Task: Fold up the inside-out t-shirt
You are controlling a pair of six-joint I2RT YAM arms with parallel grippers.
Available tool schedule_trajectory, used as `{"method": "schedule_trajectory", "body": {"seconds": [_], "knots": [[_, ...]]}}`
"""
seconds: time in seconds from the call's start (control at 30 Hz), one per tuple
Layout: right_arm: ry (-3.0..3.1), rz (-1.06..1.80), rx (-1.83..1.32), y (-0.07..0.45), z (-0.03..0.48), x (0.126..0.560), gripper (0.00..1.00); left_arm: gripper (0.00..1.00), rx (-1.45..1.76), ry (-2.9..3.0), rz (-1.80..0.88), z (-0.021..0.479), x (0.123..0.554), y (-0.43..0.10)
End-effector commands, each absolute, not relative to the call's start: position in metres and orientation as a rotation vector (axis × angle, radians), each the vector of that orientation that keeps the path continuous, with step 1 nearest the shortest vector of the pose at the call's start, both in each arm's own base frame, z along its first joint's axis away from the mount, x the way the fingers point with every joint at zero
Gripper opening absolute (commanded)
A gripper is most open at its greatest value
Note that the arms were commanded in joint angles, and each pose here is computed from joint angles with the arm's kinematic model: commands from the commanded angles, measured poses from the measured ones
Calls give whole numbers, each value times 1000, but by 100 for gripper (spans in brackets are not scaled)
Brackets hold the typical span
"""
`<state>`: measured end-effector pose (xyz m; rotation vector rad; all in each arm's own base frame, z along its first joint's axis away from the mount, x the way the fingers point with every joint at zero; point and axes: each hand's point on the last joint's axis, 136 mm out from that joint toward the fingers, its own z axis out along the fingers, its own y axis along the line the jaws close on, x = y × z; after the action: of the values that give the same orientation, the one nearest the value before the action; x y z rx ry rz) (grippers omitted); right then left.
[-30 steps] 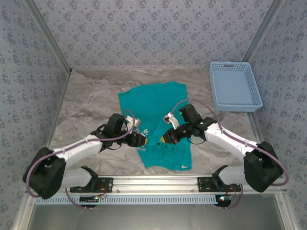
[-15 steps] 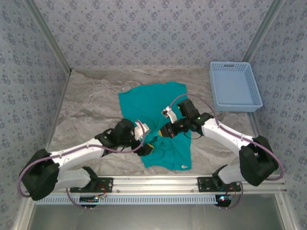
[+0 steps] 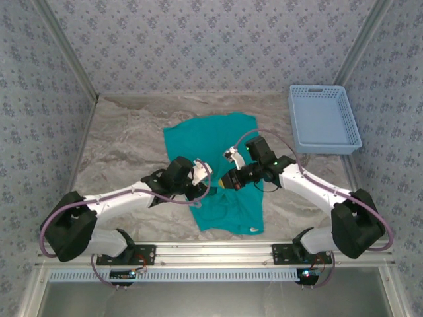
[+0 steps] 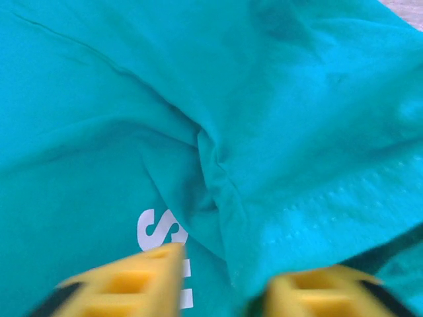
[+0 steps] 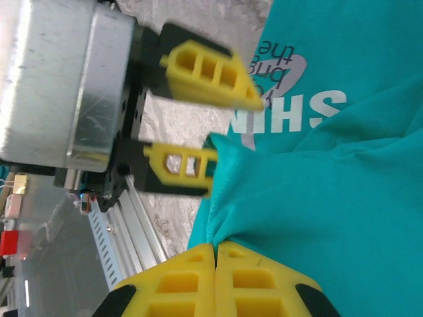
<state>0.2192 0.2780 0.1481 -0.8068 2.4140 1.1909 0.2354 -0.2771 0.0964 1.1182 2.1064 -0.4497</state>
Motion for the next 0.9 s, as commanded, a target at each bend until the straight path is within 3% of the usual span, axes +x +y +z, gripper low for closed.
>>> {"method": "schedule_trajectory", "body": {"seconds": [0.0,0.1,0.17,0.27,0.47,0.67,0.87], "knots": [[2493,912,-722,253,135,233,8,0,1079,2100,-522,122,240,-285],[2506,439,-724,221,120,249,33,0,929,2180,-692,151,245,-282],[2474,255,-708,209,118,254,39,0,813,2253,-825,160,247,-281],[2404,90,-713,200,117,253,42,0,665,2365,-974,155,245,-280],[2097,279,-1028,236,146,215,43,0,561,2480,-1282,142,226,-300],[1475,385,-1758,277,147,146,44,0,497,2526,-1386,140,217,-305],[1345,311,-1922,297,134,158,47,0,487,2520,-1436,148,209,-304]]}}
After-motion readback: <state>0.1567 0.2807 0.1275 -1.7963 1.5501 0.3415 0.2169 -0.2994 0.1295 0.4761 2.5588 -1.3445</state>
